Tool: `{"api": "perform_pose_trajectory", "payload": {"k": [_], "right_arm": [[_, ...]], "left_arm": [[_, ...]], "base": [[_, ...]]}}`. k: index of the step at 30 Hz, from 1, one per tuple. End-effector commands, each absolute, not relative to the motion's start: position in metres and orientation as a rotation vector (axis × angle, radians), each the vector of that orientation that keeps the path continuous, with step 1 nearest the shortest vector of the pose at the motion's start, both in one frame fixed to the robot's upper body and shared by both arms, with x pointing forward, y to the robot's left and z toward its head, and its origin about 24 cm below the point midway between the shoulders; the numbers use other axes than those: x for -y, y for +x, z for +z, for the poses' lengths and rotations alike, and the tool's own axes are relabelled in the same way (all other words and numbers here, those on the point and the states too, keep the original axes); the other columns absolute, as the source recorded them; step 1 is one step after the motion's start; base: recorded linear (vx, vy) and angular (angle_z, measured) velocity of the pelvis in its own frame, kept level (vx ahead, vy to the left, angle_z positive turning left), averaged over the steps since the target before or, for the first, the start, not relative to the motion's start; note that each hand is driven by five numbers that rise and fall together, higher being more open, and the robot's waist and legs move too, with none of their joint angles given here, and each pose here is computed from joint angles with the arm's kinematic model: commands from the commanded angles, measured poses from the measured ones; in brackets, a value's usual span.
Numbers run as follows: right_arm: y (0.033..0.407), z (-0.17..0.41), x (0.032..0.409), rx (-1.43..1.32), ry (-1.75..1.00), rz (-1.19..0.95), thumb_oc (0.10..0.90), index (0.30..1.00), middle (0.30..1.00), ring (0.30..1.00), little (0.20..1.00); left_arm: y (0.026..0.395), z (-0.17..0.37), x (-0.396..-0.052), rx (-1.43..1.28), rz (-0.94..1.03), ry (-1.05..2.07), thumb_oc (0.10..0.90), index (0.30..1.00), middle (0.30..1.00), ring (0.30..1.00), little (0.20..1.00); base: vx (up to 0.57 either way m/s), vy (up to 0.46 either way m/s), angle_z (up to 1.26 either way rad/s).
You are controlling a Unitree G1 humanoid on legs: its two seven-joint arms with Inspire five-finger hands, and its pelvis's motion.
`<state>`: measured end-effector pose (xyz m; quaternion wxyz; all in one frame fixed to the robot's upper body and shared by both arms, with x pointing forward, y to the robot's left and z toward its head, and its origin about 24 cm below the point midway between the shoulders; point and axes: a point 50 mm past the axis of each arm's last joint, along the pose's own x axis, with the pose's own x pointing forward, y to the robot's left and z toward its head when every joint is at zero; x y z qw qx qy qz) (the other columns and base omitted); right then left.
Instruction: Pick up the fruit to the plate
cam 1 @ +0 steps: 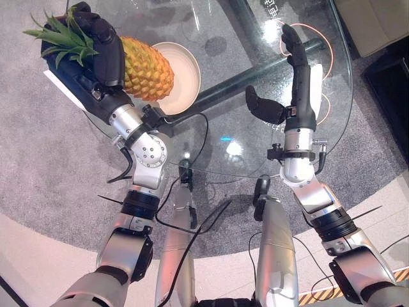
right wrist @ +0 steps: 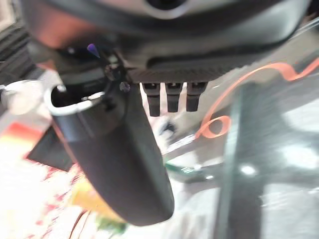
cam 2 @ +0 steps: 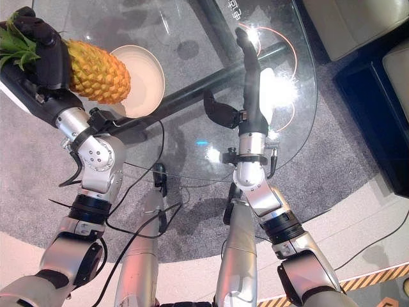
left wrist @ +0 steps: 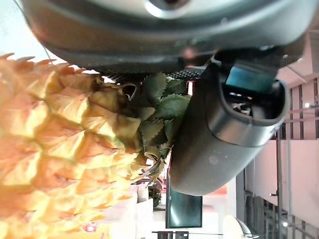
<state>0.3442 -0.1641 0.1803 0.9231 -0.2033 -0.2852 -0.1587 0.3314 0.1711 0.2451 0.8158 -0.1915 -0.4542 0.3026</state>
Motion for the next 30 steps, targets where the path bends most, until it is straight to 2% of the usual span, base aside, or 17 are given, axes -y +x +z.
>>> {"api": "perform_pose_trajectory", "payload": {"k": [1,9,16,21,30], "right_arm": [[0.341,0.217,0.192,0.711,-0.224,-0.477,0.8,0.9,0.9,0.9,0.9],[0.352,0.168,0.259,0.425,0.099,-0.719,0.8,0.9,0.9,0.9,0.9],[0.337,0.111,0.318,0.189,0.312,-0.968,0.8,0.9,0.9,0.9,0.9],[0.322,0.089,0.342,0.086,0.302,-1.099,0.8,0.9,0.9,0.9,0.9],[0.303,0.064,0.362,-0.061,0.394,-1.233,0.8,0.9,0.9,0.9,0.9]], "left_arm": [[0.309,0.318,-0.177,1.377,0.566,-0.359,0.1,0.3,0.3,0.3,0.2],[0.323,0.336,-0.202,1.348,0.644,-0.271,0.1,0.3,0.3,0.3,0.2],[0.332,0.351,-0.214,1.308,0.692,-0.224,0.1,0.3,0.3,0.3,0.2],[0.336,0.356,-0.216,1.285,0.7,-0.203,0.1,0.3,0.3,0.3,0.2],[0.341,0.36,-0.217,1.263,0.706,-0.187,0.1,0.3,0.3,0.3,0.2]], "base": [[0.01,0.005,-0.04],[0.01,0.004,-0.08],[0.0,0.0,-0.04],[0.0,-0.038,-0.02],[0.0,-0.004,0.0]]}}
